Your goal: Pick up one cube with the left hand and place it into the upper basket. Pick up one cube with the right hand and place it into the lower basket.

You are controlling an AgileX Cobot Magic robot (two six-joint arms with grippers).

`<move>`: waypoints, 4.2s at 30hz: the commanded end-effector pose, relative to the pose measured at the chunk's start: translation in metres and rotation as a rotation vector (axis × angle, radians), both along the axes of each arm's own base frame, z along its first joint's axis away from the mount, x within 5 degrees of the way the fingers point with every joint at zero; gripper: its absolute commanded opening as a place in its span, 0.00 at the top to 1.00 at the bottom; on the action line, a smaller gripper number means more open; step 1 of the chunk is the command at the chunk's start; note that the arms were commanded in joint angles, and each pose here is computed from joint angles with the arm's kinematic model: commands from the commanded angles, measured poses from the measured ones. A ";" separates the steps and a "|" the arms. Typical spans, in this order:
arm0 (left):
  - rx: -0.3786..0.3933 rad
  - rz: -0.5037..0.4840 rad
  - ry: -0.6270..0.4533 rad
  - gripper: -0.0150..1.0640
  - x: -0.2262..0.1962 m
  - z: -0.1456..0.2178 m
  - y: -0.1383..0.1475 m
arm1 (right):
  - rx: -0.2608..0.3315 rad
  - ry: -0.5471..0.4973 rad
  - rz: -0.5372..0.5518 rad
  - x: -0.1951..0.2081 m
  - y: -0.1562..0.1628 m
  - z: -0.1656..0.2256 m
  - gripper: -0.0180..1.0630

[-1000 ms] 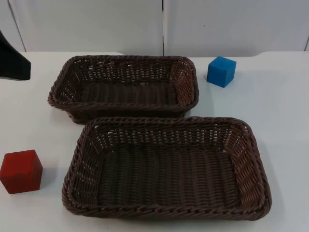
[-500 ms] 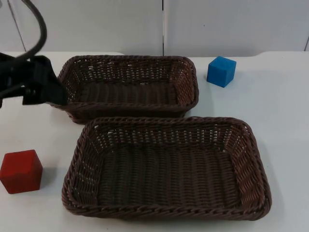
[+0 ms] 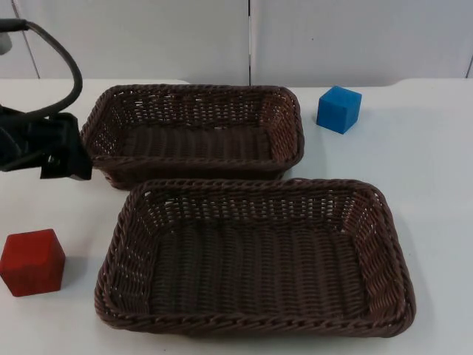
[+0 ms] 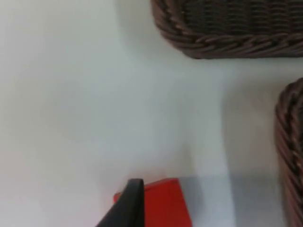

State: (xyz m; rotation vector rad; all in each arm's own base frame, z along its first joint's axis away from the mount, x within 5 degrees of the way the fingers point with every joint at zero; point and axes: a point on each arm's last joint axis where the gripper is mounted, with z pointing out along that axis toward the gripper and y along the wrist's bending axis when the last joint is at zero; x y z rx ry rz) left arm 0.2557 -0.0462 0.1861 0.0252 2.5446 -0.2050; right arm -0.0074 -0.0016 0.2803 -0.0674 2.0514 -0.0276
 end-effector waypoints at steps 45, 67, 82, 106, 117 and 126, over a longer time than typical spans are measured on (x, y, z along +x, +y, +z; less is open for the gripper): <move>0.135 0.044 0.214 0.01 0.018 -0.087 0.006 | -0.001 -0.007 -0.008 0.000 0.000 0.000 0.01; 0.136 0.080 0.318 0.67 0.013 -0.107 0.007 | -0.001 -0.007 -0.008 0.000 0.000 0.000 0.01; 0.072 0.126 0.084 0.99 0.009 -0.026 0.008 | -0.001 -0.007 -0.008 0.000 0.000 0.000 0.01; -0.030 0.110 -0.300 0.99 -0.004 0.053 0.008 | -0.001 -0.007 -0.008 0.000 0.000 0.000 0.01; -0.042 0.106 -0.330 0.99 -0.002 0.055 0.007 | -0.005 -0.007 -0.006 0.000 0.000 0.000 0.01; -0.069 0.097 -0.393 0.99 0.001 0.060 0.005 | -0.005 -0.007 -0.006 0.000 0.000 0.000 0.01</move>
